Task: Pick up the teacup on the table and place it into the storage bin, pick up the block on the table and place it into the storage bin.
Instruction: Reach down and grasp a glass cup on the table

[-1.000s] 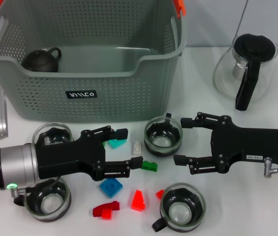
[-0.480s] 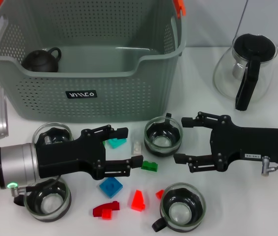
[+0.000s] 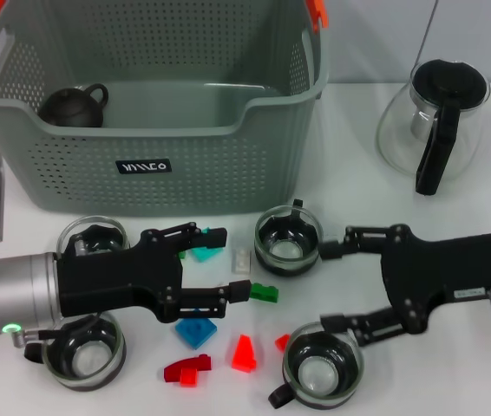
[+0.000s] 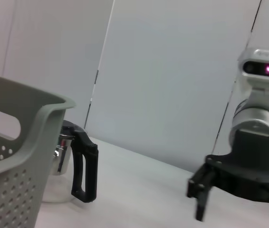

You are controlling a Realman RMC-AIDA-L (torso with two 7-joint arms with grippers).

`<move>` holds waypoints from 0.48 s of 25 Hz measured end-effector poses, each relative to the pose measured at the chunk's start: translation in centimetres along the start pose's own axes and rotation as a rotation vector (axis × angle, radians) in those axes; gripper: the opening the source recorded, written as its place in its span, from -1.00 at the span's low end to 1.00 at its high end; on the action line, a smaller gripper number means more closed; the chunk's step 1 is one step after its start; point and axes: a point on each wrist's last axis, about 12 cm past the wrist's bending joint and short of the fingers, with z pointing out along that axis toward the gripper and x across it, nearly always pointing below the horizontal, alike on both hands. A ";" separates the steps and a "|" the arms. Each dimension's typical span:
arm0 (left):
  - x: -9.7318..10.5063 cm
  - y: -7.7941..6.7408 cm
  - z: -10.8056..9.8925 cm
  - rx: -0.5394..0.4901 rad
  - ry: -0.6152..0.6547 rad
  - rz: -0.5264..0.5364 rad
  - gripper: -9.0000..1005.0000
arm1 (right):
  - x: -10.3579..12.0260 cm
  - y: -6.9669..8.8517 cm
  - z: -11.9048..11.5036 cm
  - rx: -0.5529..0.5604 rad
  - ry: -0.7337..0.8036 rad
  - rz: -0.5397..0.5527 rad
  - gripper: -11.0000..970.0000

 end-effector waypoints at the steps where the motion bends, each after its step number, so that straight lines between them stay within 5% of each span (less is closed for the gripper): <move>1: 0.0 0.0 0.0 -0.002 -0.001 -0.002 0.74 | -0.4 0.0 -0.1 -0.023 0.025 -0.009 0.94; 12: -0.3 0.2 0.6 -0.010 -0.015 -0.027 0.74 | -3.9 0.5 0.0 -0.191 0.324 -0.097 0.94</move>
